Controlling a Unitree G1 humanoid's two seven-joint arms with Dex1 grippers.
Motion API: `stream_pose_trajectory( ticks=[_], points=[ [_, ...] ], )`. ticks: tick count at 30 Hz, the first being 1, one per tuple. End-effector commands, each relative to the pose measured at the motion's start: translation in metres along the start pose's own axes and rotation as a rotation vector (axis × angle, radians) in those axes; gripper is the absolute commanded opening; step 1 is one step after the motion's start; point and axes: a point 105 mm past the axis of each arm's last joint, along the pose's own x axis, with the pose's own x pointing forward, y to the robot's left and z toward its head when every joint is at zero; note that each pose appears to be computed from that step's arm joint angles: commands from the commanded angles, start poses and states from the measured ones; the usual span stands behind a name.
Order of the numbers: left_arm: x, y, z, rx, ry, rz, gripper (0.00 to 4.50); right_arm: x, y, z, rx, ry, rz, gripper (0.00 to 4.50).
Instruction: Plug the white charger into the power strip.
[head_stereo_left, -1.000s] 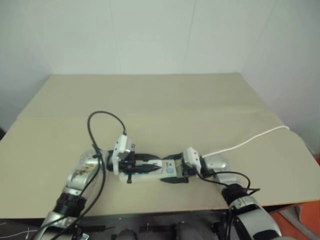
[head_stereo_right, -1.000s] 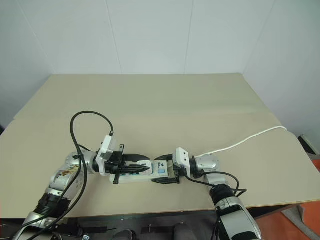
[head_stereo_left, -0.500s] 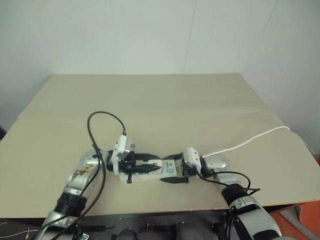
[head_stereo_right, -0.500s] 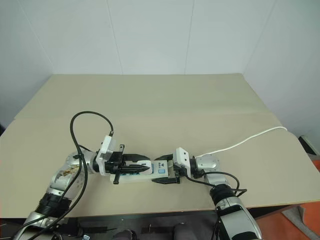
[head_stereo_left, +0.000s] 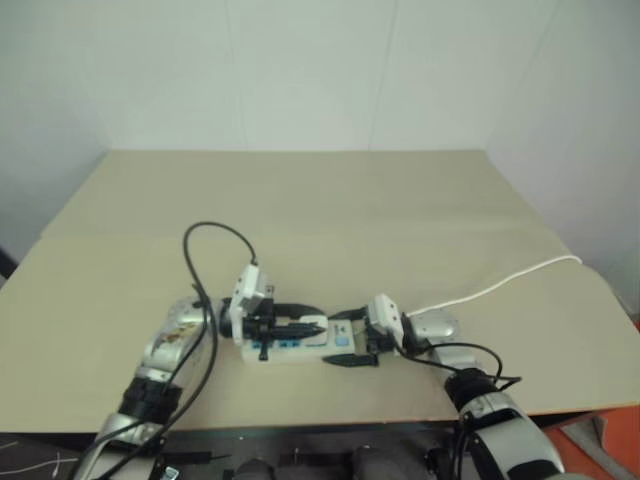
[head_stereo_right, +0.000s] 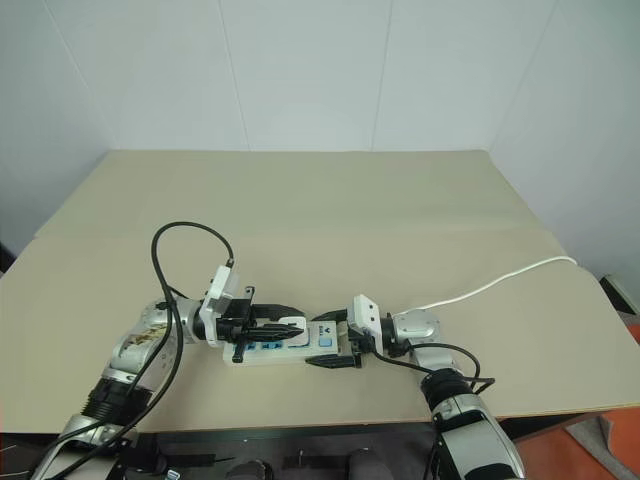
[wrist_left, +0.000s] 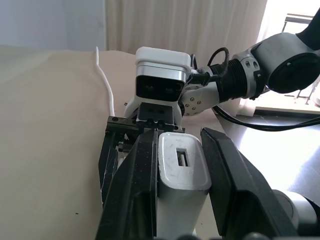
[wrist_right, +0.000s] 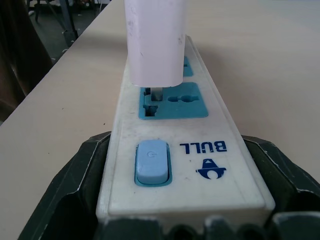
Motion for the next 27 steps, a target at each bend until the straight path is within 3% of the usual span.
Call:
stream_pose_trajectory(
  ticks=[1, 27],
  points=[
    [-0.004, 0.003, -0.019, -0.061, 0.079, 0.005, 1.03, -0.005, 0.007, -0.017, 0.056, 0.051, -0.018, 3.49],
    [0.002, 0.022, -0.012, -0.006, 0.046, -0.014, 1.03, -0.008, 0.008, -0.017, 0.063, 0.058, -0.028, 3.49]
  ],
)
